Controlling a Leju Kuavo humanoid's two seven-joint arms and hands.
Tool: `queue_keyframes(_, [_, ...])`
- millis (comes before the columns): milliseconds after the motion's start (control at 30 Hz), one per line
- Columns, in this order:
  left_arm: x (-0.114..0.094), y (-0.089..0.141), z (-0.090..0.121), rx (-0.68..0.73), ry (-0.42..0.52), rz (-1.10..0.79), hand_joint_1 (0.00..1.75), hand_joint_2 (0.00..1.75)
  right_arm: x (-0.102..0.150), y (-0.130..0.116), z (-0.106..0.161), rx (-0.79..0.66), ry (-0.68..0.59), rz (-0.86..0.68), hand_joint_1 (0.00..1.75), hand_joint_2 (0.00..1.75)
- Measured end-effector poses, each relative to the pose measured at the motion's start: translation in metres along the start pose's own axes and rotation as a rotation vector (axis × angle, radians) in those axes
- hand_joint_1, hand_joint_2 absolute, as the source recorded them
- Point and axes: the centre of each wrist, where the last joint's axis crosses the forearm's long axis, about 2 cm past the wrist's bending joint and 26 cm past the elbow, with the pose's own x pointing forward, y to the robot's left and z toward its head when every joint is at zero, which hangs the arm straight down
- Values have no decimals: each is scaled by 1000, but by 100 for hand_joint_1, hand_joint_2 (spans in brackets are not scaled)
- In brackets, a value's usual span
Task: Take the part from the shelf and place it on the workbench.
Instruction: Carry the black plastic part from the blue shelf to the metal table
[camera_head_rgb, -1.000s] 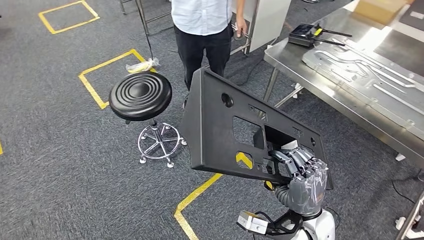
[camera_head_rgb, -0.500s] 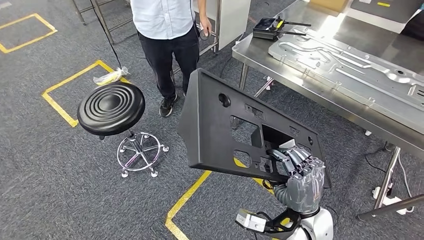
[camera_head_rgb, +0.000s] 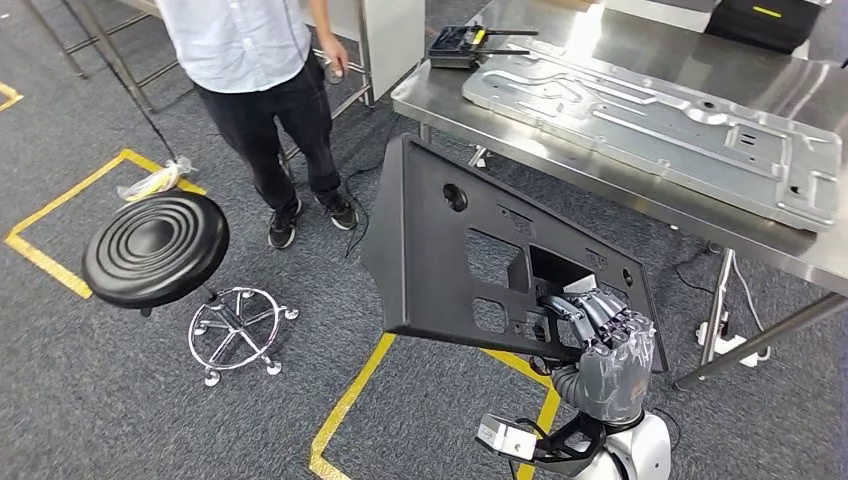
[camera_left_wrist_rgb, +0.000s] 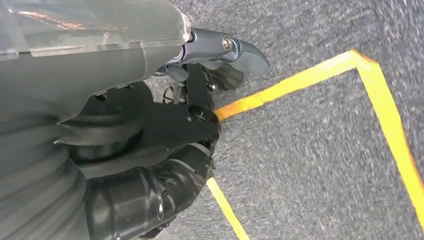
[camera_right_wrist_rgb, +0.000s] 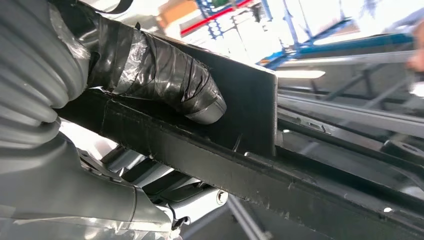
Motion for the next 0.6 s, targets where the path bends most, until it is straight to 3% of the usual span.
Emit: queue_keyframes(600, [-1, 0, 0, -38, -19, 24, 0, 175, 5, 9, -6, 11, -10, -23, 175, 175])
